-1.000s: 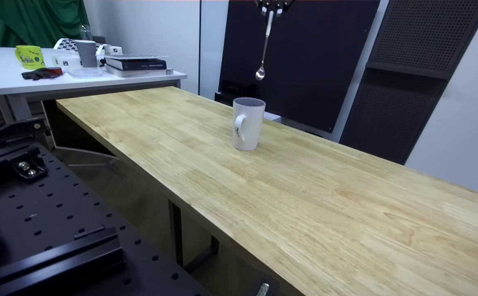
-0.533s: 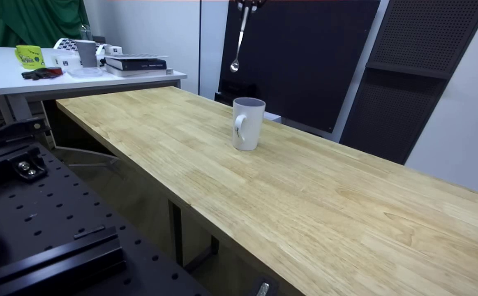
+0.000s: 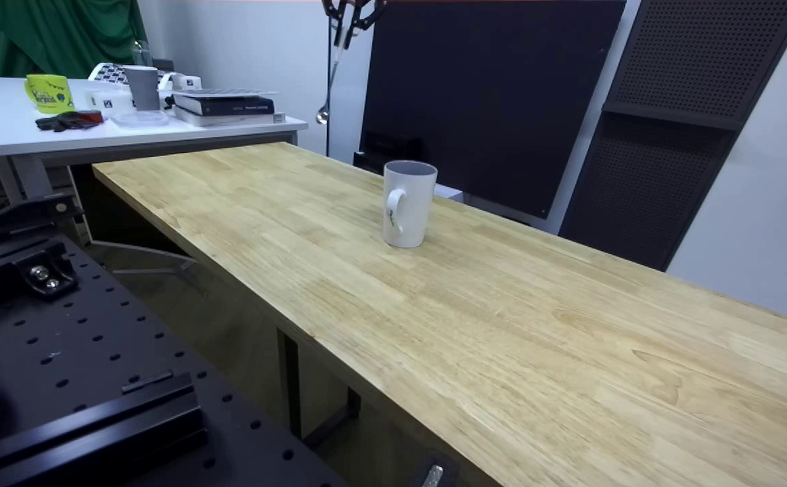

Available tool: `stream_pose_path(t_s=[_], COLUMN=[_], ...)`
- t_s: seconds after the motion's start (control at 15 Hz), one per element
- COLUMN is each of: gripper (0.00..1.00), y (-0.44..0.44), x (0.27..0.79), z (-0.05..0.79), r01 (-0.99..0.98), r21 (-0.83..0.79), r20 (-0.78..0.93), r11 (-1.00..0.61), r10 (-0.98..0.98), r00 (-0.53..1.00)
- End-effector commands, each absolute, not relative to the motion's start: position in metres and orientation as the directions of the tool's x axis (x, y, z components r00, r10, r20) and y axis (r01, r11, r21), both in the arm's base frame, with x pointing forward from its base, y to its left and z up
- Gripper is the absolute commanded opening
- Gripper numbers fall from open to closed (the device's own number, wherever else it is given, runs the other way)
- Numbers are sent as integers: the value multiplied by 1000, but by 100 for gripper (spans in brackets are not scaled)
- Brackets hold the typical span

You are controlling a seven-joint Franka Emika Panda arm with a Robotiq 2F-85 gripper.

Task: Take the spoon out of the mug and put it on the table

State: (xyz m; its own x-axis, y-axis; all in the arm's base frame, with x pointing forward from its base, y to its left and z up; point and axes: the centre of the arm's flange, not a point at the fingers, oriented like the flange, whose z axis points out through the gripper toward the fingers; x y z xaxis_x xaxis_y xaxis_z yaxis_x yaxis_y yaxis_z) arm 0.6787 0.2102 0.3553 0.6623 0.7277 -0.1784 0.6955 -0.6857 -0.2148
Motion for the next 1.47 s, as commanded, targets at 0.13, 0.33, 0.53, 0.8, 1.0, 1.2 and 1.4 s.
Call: stream_pose_path(t_s=[0.13,0.33,0.53,0.8,1.0,1.2,1.4], gripper=[4,4,4,4,4,4,4], y=[247,260,262,253,247,241,238], x=[632,616,603,597,595,592,591], z=[315,292,268,238,218,202,190], r01=[726,720,705,708,701,694,686], r21=[-336,-391,-419,-391,-384,-382,-383], r20=[-193,-214,-244,-263,-267,-278,-293], r11=[-600,-574,-573,-589,-600,-610,-618], r10=[798,817,819,808,799,792,786], r00=[571,535,520,527,538,543,545])
